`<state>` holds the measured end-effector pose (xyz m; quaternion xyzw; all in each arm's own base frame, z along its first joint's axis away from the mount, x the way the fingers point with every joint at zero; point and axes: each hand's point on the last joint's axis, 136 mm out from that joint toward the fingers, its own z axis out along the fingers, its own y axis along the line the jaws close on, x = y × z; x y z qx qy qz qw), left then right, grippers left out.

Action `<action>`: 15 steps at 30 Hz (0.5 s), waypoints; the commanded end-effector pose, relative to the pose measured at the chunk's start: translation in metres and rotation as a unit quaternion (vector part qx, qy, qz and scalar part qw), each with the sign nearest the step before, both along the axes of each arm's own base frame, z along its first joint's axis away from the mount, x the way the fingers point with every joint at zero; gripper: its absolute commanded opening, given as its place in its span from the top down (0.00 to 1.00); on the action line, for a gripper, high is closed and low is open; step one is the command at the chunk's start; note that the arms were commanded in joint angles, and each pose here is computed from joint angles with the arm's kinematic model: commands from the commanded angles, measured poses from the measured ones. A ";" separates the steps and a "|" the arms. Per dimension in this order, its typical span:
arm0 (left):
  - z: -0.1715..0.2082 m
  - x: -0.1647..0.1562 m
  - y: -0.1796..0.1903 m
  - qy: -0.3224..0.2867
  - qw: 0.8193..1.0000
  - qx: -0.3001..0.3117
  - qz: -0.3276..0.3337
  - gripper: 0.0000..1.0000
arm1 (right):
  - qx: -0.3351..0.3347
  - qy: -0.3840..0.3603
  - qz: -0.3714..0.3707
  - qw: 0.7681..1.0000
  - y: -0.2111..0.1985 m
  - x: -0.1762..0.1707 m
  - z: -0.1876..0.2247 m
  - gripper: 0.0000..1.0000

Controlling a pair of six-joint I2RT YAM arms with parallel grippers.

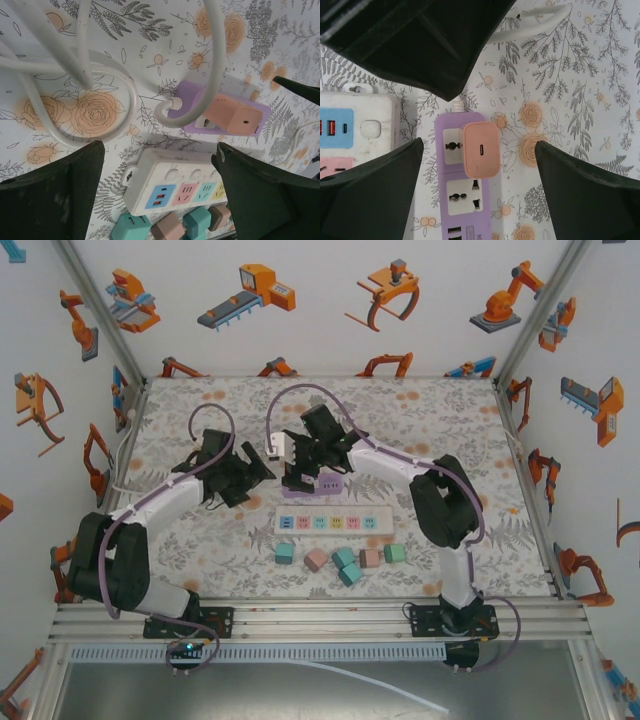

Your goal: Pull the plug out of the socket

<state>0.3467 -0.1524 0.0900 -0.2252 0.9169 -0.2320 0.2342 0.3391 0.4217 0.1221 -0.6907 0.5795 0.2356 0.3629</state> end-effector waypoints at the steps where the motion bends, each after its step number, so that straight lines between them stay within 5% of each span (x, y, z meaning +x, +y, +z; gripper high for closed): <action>1: -0.012 0.001 -0.009 0.008 1.000 -0.023 -0.008 0.20 | 0.021 -0.002 0.010 1.000 0.007 0.003 0.006 0.20; 15: -0.043 0.003 -0.029 0.030 0.998 -0.041 -0.031 0.35 | -0.004 0.020 0.010 1.000 -0.002 0.001 -0.017 0.46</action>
